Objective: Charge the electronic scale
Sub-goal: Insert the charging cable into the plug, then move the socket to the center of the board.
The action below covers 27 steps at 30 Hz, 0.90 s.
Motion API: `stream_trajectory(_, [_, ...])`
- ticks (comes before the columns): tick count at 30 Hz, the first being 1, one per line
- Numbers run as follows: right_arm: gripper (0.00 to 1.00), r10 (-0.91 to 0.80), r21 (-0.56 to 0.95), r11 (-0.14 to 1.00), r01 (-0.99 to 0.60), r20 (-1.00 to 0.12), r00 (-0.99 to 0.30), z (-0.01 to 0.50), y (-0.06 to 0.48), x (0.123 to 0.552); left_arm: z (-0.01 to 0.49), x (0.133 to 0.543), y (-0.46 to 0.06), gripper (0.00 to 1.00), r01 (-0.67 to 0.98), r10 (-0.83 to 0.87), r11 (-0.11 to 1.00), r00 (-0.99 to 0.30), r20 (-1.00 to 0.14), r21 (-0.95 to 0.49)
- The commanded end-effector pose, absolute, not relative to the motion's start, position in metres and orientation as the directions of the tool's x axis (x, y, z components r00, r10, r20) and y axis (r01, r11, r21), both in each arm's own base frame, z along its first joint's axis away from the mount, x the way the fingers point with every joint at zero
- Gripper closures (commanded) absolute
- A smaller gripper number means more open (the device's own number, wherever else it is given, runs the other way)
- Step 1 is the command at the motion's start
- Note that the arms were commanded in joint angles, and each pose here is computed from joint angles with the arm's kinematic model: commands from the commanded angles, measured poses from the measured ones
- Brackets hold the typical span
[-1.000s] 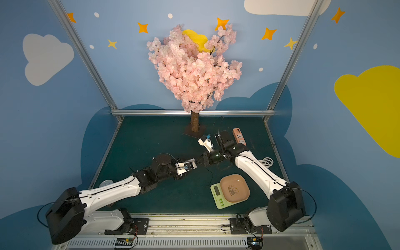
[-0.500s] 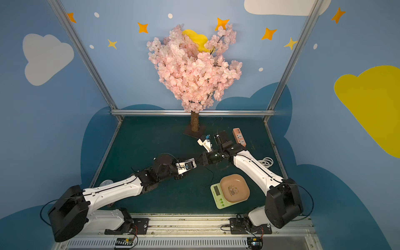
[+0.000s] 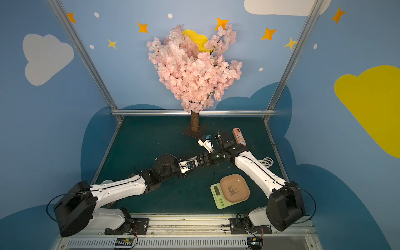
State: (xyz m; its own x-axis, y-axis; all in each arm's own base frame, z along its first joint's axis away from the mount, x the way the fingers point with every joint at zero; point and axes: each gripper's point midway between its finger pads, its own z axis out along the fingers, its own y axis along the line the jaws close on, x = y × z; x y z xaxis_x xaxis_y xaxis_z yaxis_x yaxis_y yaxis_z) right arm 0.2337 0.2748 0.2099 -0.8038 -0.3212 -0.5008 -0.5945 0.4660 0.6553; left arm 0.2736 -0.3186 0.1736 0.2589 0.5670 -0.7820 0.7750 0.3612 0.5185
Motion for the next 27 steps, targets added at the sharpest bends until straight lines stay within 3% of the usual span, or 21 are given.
stream_trajectory(1, [0.23, -0.278, 0.599, 0.518, -0.611, -0.557, -0.783, 0.226, 0.254, 0.241, 0.175, 0.275, -0.318, 0.65, 0.773, 0.534, 0.389, 0.254, -0.807, 0.501])
stream_trajectory(5, [0.22, -0.146, 0.527, 0.648, -0.55, -0.622, -0.769, 0.241, 0.218, 0.273, 0.172, 0.276, -0.312, 0.65, 0.771, 0.537, 0.403, 0.238, -0.809, 0.494])
stream_trajectory(9, [0.19, -0.019, 0.404, 0.771, -0.492, -0.759, -0.651, 0.256, 0.179, 0.312, 0.174, 0.275, -0.307, 0.65, 0.77, 0.532, 0.412, 0.23, -0.815, 0.487])
stream_trajectory(13, [0.18, 0.126, 0.293, 0.936, -0.194, -0.795, -0.593, 0.248, 0.11, 0.363, 0.178, 0.272, -0.304, 0.65, 0.772, 0.522, 0.421, 0.224, -0.823, 0.477])
stream_trajectory(19, [0.24, 0.342, 0.297, 0.937, 0.187, -0.652, -0.677, 0.2, 0.031, 0.424, 0.185, 0.265, -0.299, 0.65, 0.781, 0.507, 0.425, 0.213, -0.835, 0.458])
stream_trajectory(27, [0.26, 0.454, 0.409, 0.869, 0.279, -0.434, -0.778, 0.145, 0.012, 0.495, 0.195, 0.252, -0.295, 0.65, 0.786, 0.496, 0.428, 0.208, -0.843, 0.446])
